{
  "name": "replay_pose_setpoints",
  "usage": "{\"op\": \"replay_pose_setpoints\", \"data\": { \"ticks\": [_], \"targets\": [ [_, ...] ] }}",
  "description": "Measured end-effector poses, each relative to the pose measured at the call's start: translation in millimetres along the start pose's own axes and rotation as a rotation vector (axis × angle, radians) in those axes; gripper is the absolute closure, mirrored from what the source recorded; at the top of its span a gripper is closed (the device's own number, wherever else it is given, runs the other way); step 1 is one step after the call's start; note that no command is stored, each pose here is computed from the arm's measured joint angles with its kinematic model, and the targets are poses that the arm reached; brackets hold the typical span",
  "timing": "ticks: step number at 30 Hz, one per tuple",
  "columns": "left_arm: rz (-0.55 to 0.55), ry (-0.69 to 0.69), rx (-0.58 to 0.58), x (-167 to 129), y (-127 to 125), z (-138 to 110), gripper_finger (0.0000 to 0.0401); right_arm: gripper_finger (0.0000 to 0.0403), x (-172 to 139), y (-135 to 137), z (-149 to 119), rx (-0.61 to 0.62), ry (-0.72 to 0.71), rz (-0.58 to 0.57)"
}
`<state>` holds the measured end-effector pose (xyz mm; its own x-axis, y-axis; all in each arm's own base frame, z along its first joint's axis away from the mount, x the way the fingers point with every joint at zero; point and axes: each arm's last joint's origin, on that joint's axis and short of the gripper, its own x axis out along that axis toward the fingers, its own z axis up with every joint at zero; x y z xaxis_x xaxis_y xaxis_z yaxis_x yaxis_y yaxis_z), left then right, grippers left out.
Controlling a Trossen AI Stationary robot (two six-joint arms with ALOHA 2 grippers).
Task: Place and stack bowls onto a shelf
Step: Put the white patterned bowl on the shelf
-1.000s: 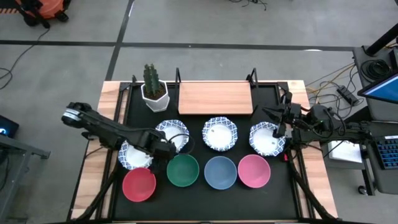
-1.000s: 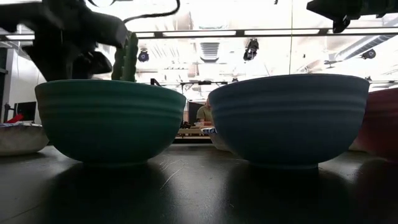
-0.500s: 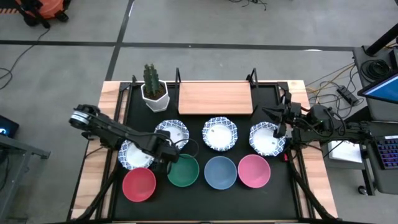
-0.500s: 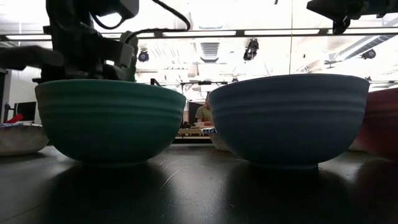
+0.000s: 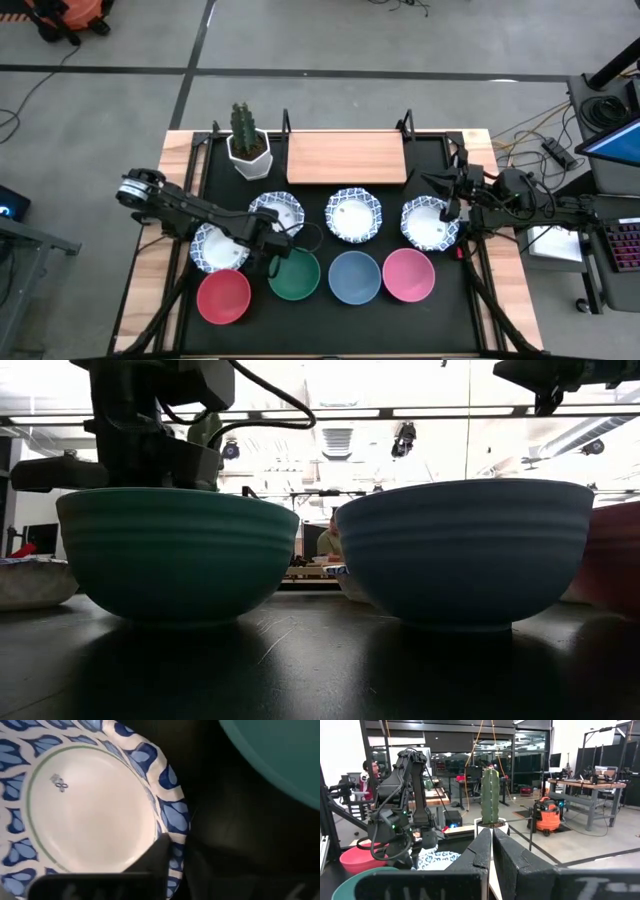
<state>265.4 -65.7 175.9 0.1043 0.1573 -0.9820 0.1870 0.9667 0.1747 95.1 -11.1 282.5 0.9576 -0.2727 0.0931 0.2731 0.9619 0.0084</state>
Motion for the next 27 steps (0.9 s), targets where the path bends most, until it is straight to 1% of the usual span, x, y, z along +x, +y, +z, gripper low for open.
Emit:
{"op": "replay_pose_setpoints", "data": {
  "ticks": [2,5,9,11,13,15,18,19,20,22,24,27],
  "targets": [
    [0.004,-0.001,0.005,-2,0,-1,0.0393,0.0394,0,0,0,0.011,0.005,0.0],
    [0.003,-0.004,0.005,-7,1,-2,0.0393,0.0394,0,0,-1,0.012,0.011,0.0],
    [0.0,0.001,0.006,-26,5,1,0.0398,0.0394,0,0,-2,0.01,0.019,0.0],
    [-0.005,0.004,0.012,-41,7,6,0.0399,0.0394,0,0,-2,0.01,0.018,0.0],
    [-0.007,-0.021,0.014,-61,10,13,0.04,0.0394,0,0,-2,0.01,0.019,0.0],
    [-0.009,-0.065,0.024,-84,13,21,0.04,0.0394,0,0,-2,0.01,0.018,0.0],
    [-0.008,-0.179,0.063,-119,19,33,0.0401,0.0394,0,0,-2,0.009,0.018,0.0],
    [0.004,-0.222,0.081,-129,21,37,0.0401,0.0394,0,0,-2,0.009,0.018,0.0],
    [0.041,-0.258,0.1,-138,24,40,0.0401,0.0394,0,0,-2,0.008,0.018,0.0],
    [0.146,-0.314,0.138,-150,30,44,0.0401,0.0394,0,0,-2,0.007,0.018,0.0],
    [0.232,-0.349,0.172,-155,38,49,0.0401,0.0394,0,0,-2,-0.001,0.018,0.0],
    [0.284,-0.414,0.18,-154,56,57,0.0401,0.0394,0,0,-2,-0.002,0.018,0.0]
  ]
}}
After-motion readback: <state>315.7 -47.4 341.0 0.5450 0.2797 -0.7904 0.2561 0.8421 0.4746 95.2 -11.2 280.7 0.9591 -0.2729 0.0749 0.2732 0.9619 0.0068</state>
